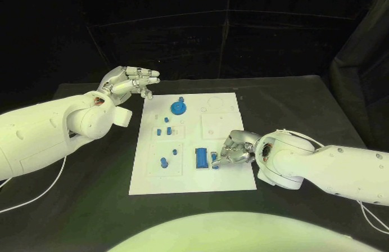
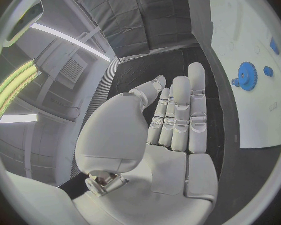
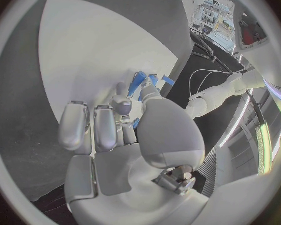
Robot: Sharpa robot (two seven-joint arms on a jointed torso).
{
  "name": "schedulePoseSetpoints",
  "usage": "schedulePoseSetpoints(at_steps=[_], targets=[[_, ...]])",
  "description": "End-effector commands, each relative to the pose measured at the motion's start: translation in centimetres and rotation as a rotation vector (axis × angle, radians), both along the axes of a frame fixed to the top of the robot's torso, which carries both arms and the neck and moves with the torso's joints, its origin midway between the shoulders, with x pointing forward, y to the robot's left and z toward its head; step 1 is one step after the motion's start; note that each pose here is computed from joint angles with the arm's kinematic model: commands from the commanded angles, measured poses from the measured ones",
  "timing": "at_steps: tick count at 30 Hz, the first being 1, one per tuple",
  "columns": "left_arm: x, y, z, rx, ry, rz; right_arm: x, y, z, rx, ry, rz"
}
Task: Assemble the parts on the task board
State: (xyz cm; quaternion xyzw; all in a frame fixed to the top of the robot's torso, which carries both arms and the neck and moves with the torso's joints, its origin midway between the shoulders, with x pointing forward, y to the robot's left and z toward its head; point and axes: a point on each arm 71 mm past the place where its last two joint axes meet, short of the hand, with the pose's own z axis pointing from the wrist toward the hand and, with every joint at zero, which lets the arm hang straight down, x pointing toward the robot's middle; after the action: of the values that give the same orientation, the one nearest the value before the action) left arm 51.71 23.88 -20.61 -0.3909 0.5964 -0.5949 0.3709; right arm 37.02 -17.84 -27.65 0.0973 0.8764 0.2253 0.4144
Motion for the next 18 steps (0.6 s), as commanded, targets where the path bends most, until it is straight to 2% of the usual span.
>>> schedulePoseSetpoints(at_steps=[1,11,18], targets=[[0.01,-0.16,0.12,-0.009,-0.001,-0.011,0.31,-0.08,-0.06,-0.023,-0.023,0.019],[0.06,-0.08,0.1,-0.008,-0.001,-0.009,1.05,0.04,-0.41,-0.038,-0.049,0.026],[0.06,-0.04,0.1,-0.007,0.0,-0.008,1.11,0.2,-0.29,-0.025,-0.066,0.029]])
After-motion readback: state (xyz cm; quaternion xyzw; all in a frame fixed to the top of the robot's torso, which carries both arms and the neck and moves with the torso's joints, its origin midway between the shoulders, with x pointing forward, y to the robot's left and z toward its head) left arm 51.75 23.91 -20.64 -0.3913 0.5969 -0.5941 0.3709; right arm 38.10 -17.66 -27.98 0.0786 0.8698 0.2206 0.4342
